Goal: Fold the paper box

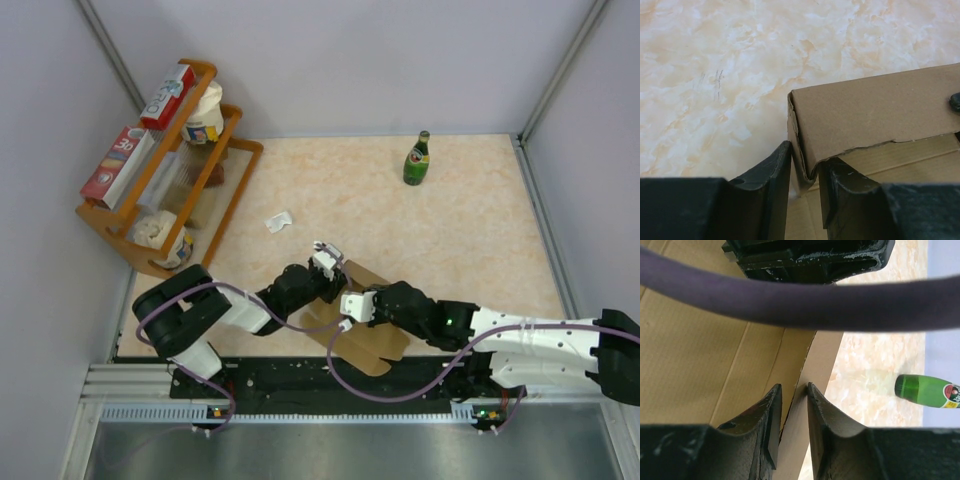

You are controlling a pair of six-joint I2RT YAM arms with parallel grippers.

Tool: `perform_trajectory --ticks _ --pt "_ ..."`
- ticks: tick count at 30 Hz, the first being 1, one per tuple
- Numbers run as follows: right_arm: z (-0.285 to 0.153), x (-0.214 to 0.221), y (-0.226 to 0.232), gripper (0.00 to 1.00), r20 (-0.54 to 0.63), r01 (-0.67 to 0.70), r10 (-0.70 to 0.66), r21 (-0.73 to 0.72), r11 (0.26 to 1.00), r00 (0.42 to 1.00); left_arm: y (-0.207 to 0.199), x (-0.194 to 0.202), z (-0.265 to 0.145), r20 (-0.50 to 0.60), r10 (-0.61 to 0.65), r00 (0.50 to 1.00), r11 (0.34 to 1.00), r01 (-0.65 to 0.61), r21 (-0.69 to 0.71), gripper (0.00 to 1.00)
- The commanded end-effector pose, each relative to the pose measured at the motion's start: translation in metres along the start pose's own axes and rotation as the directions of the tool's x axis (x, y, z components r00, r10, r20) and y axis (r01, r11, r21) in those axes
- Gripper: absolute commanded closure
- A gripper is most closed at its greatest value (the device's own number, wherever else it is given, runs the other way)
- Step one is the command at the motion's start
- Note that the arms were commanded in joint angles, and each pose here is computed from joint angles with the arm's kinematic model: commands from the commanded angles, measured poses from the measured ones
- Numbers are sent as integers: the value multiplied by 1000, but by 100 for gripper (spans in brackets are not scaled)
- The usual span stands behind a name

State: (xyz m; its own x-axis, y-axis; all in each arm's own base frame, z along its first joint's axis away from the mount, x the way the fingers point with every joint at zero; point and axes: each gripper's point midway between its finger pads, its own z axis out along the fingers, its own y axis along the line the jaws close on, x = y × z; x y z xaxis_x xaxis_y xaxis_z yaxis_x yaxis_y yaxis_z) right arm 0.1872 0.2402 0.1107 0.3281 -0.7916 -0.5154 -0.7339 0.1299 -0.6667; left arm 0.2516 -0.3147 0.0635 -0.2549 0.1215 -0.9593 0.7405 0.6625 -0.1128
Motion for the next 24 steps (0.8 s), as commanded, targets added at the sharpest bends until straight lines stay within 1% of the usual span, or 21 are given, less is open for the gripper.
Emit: perform_trajectory --ticks 1,6,12,14,18,24 --pt "-4 -33 -12 73 99 -62 61 10 998 993 -3 -22 1 52 13 999 1000 -12 -12 66" --pt "-1 -31 -7 71 93 -86 86 -4 996 992 -4 -21 -1 49 13 999 1000 -12 -16 60" --pt "-3 -27 0 69 95 -101 103 -25 995 990 -4 -20 0 33 14 999 1000 -14 -19 56" --pt "-4 -28 0 69 101 -105 107 -26 994 989 -4 -22 1 35 14 999 1000 -14 -21 61" --pt "-7 -29 0 68 108 -109 111 -29 994 988 -5 -19 4 22 13 1000 1000 -12 -21 66" --pt "-11 -32 1 66 132 -126 130 -42 991 983 -6 -18 7 11 19 1000 999 -18 -29 77"
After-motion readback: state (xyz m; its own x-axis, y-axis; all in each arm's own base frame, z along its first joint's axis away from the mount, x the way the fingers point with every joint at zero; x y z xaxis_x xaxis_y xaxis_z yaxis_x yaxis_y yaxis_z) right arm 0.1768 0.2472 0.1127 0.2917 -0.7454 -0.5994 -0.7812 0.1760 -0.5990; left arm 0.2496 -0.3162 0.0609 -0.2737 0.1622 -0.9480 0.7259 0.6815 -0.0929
